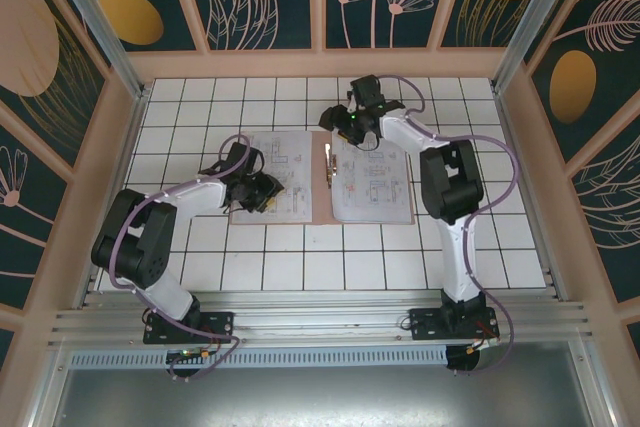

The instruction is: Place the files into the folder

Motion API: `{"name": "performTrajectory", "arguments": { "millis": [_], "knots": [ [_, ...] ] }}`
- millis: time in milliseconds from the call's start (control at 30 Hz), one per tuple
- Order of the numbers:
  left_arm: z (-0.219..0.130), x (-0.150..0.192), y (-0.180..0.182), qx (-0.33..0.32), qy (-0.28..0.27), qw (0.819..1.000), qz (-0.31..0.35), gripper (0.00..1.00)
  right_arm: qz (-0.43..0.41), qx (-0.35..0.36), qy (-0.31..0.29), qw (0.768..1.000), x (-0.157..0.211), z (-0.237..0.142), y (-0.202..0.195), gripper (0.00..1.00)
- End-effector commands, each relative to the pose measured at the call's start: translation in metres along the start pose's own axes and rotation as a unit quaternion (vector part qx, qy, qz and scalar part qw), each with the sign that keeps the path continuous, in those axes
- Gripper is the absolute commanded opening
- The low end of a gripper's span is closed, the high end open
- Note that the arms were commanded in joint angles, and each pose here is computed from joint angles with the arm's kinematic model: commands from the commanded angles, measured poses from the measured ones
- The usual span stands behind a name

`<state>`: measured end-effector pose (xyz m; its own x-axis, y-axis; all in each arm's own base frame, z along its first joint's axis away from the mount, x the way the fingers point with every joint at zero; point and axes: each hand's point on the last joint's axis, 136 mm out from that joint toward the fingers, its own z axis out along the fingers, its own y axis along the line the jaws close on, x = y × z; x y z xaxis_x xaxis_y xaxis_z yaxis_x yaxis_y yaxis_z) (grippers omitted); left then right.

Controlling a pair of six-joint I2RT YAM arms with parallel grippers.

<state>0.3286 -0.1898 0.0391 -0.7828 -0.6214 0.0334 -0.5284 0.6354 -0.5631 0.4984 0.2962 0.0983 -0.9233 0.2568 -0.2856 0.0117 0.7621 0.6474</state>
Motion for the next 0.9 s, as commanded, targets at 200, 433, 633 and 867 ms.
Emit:
{"name": "performTrajectory", "arguments": {
  "millis": [200, 433, 633, 867],
  "knots": [
    [0.012, 0.008, 0.032, -0.037, 0.022, 0.999, 0.013, 0.36, -0.021, -0.002, 0.052, 0.998, 0.013, 0.031, 0.009, 0.62],
    [0.014, 0.01, 0.03, -0.033, 0.027, 0.999, 0.011, 0.35, -0.019, -0.025, 0.075, 0.997, 0.021, 0.035, 0.016, 0.62],
    [0.015, 0.01, 0.028, -0.027, 0.029, 0.999, 0.007, 0.35, -0.019, -0.047, 0.085, 0.995, 0.027, 0.025, 0.028, 0.62],
    [0.018, 0.009, 0.027, -0.022, 0.027, 0.999, 0.001, 0.35, -0.014, -0.086, 0.093, 0.992, 0.04, -0.002, 0.049, 0.62]
  ]
}}
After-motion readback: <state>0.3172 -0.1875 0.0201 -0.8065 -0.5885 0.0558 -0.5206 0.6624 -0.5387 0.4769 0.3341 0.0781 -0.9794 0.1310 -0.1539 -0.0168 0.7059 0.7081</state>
